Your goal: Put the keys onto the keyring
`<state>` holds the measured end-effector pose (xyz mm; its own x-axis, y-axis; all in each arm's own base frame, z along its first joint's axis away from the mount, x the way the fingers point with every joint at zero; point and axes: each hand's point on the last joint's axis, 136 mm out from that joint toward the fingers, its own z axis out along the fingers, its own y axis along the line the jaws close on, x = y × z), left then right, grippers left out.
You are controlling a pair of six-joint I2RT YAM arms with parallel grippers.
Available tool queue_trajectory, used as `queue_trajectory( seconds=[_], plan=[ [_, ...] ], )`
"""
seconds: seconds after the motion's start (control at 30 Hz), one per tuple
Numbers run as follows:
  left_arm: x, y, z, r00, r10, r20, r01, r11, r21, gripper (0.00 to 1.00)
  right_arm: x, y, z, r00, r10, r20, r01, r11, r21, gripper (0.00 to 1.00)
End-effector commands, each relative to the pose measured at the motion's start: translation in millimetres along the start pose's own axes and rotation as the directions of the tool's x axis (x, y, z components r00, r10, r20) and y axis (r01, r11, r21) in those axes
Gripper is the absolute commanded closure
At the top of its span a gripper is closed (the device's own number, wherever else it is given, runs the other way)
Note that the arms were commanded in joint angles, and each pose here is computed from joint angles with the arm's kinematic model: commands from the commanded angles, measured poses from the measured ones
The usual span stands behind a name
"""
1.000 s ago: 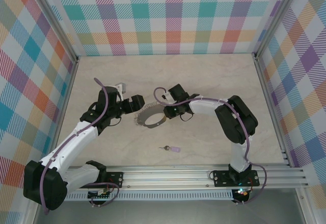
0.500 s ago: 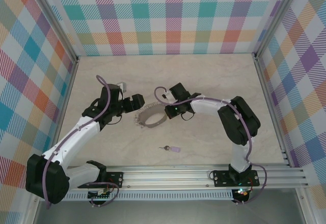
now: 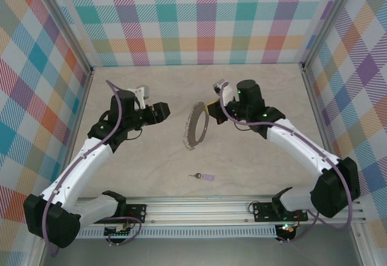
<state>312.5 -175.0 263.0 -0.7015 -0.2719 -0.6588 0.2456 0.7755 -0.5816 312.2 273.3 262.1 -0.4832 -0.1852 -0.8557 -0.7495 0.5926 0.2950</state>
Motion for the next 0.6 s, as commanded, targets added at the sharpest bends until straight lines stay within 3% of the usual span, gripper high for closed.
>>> queue_trajectory(
  seconds=[0.0,0.1,0.3,0.43,0.57],
  plan=[
    [-14.4,-46.6,-12.1,0.997,0.07,0.034,-0.076,0.978,0.196,0.45,-13.8,20.3,-16.0,0.998,0.025,0.065,-0.016,0.991,-0.136,1.0],
    [-17.5,-65.4,-17.0,0.996,0.08,0.031,-0.086,0.956,0.282,0.55,-18.8,31.0,-24.5,0.995,0.057,0.083,-0.039,0.978,-0.205,1.0],
    [-16.5,-88.9,-21.8,0.995,0.094,0.022,-0.095,0.921,0.377,0.56,-17.3,43.6,-24.5,0.99,0.122,0.077,-0.093,0.947,-0.309,1.0],
    [-11.1,-98.5,-13.1,0.994,0.11,-0.005,-0.097,0.903,0.417,0.65,-12.7,44.2,-19.2,0.985,0.16,0.059,-0.131,0.932,-0.339,1.0],
    [-4.7,-109.2,-2.8,0.99,0.141,-0.028,-0.113,0.884,0.454,0.67,-10.5,46.5,-19.3,0.982,0.178,0.06,-0.145,0.921,-0.363,1.0]
  ],
)
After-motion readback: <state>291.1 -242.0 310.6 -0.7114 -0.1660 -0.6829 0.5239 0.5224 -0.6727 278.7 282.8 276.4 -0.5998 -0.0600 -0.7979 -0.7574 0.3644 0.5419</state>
